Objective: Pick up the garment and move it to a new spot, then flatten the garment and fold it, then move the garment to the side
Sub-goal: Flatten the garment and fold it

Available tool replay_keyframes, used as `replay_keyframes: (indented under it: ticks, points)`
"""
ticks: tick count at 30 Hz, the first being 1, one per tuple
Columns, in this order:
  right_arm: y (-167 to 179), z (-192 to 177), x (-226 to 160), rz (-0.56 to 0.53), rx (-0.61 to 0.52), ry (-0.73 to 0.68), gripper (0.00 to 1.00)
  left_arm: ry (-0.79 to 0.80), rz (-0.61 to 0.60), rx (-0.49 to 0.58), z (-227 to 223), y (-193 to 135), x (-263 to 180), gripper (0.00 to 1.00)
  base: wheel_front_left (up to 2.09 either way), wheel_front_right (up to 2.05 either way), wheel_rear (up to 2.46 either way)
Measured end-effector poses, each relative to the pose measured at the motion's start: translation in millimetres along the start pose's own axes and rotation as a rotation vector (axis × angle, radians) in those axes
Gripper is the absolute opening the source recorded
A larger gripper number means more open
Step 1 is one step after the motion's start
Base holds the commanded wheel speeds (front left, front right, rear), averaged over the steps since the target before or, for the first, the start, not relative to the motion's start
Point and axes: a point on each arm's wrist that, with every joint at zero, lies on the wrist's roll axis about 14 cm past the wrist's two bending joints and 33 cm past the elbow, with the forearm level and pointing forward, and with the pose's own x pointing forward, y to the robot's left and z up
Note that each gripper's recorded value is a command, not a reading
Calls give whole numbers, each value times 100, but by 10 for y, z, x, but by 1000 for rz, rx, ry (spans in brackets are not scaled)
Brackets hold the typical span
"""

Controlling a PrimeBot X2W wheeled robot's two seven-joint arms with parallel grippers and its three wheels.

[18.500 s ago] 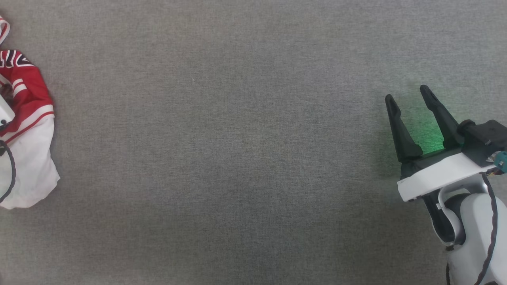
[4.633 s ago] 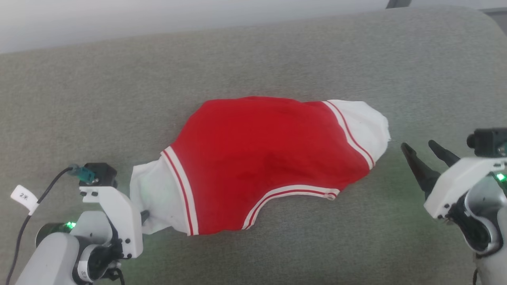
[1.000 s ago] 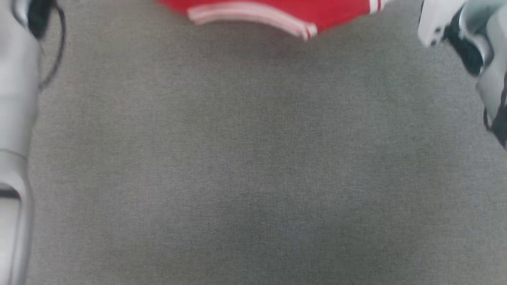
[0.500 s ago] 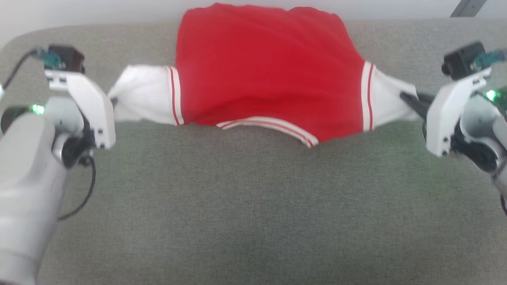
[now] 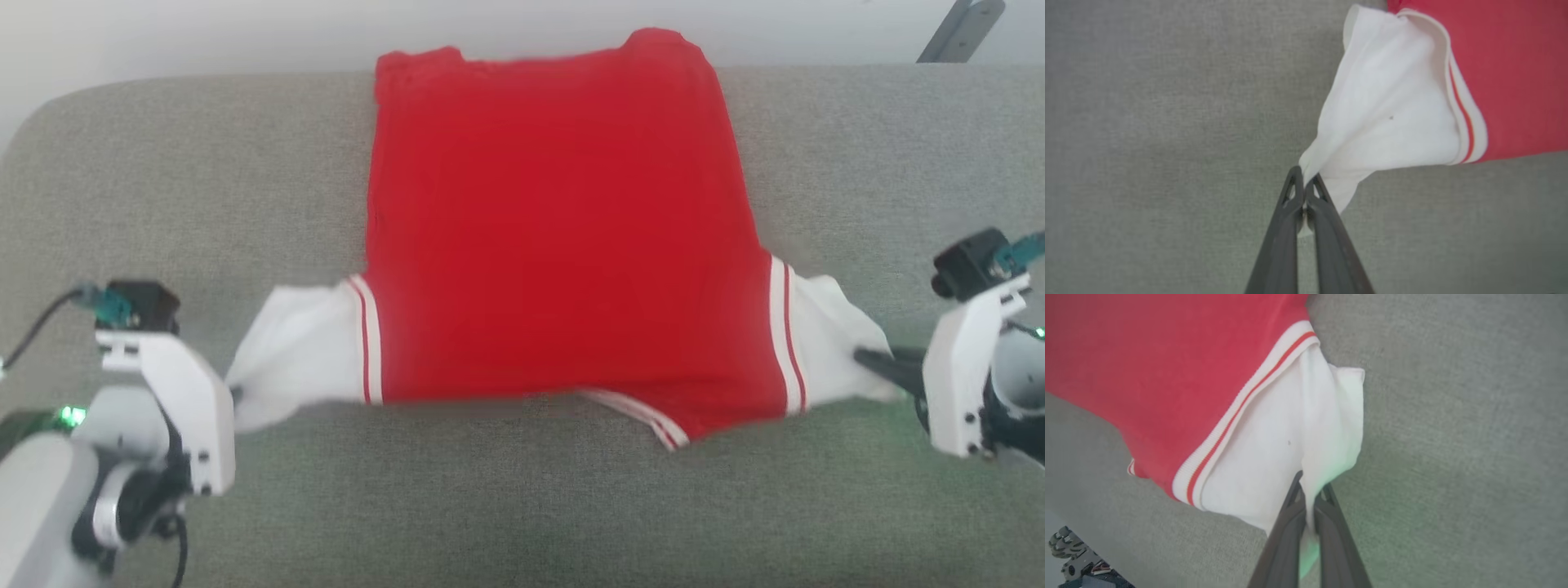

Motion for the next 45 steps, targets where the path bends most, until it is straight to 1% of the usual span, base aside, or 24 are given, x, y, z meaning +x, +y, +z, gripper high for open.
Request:
replay_keyframes:
  ticks: [6, 8, 11, 15, 22, 23, 24, 25, 26, 29, 31, 34, 39, 41, 45]
  points:
    - [87, -358, -98, 50, 50, 111, 0, 89, 24, 9, -300, -42, -268, 0, 0, 0, 0]
    - [129, -529, -127, 65, 55, 165, 0, 115, 29, -2, -390, -54, -331, 0, 0, 0, 0]
    - [176, -718, -159, 84, 83, 209, 0, 151, 32, -10, -522, -77, -389, 0, 0, 0, 0]
    - [158, -851, -122, 70, 114, 207, 0, 163, 19, -13, -613, -123, -371, 0, 0, 0, 0]
    - [151, -945, 142, 24, 139, 175, 0, 137, -47, -25, -632, -282, -171, 0, 0, 0, 0]
    - [148, -952, 178, 17, 149, 168, 10, 133, -52, -18, -623, -294, -142, 0, 0, 0, 0]
    - [145, -960, 208, 11, 156, 163, 29, 128, -55, -9, -615, -306, -116, 0, 0, 0, 0]
    - [148, -972, 234, 7, 157, 165, 46, 121, -65, -13, -603, -334, -90, 0, 0, 0, 0]
    - [148, -975, 251, 3, 155, 165, 100, 115, -71, -17, -596, -356, -70, 0, 0, 0, 0]
    - [165, -950, 287, 0, 164, 151, 100, 108, -72, -12, -605, -362, -27, 0, 0, 0, 0]
    - [213, -885, 304, 11, 164, 131, 100, 95, -78, -14, -591, -376, -11, 0, 0, 0, 0]
    - [191, -739, 287, 5, 155, 86, 100, 83, -79, -23, -580, -380, 6, 0, 0, 0, 0]
    - [108, -126, 259, -23, 97, -89, 100, 78, -91, -33, -603, -414, 17, 0, 0, 0, 0]
    - [133, 129, 265, -19, 69, -153, 100, 72, -96, -38, -590, -425, 23, 0, 0, 0, 0]
    - [106, 639, 318, -34, 10, -256, 100, 62, -101, -42, -561, -438, 42, 0, 0, 0, 0]
